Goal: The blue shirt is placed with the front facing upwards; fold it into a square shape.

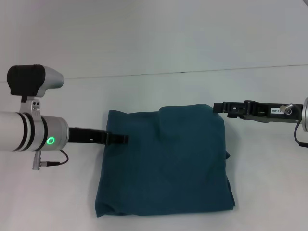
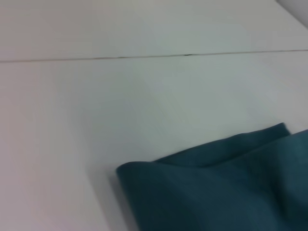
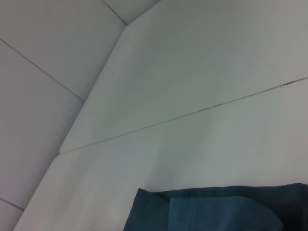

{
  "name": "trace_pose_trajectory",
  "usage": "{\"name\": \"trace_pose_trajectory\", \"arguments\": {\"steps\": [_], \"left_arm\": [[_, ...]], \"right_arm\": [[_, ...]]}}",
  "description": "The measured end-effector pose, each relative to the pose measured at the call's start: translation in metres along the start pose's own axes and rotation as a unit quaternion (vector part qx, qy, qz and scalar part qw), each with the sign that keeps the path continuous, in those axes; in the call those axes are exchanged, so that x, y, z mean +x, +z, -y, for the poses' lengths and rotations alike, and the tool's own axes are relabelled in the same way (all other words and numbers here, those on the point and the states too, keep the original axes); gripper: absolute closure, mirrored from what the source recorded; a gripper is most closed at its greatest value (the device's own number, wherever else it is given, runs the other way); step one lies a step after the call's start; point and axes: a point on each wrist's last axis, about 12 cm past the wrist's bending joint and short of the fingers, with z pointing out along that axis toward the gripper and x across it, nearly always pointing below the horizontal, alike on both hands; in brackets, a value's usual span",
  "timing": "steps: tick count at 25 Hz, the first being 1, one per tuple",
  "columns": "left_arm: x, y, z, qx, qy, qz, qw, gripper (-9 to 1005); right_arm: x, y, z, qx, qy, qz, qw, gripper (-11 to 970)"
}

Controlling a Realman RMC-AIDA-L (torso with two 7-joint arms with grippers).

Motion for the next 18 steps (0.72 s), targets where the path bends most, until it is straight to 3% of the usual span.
{"name": "trace_pose_trajectory", "arguments": {"steps": [1,18], "left_arm": [[0.0004,0.0005,-0.0005,-0.004,0.0,0.0,1.0,174],[0.008,0.0069,0.0044,-0.003,0.011,-0.022,1.0,167]], "right_arm": [[0.0,0.0,0.0,0.0,0.0,0.0,1.0,152],[0.0008,-0.0008,0.0007,0.0,0.002,0.001,1.0,153]]}}
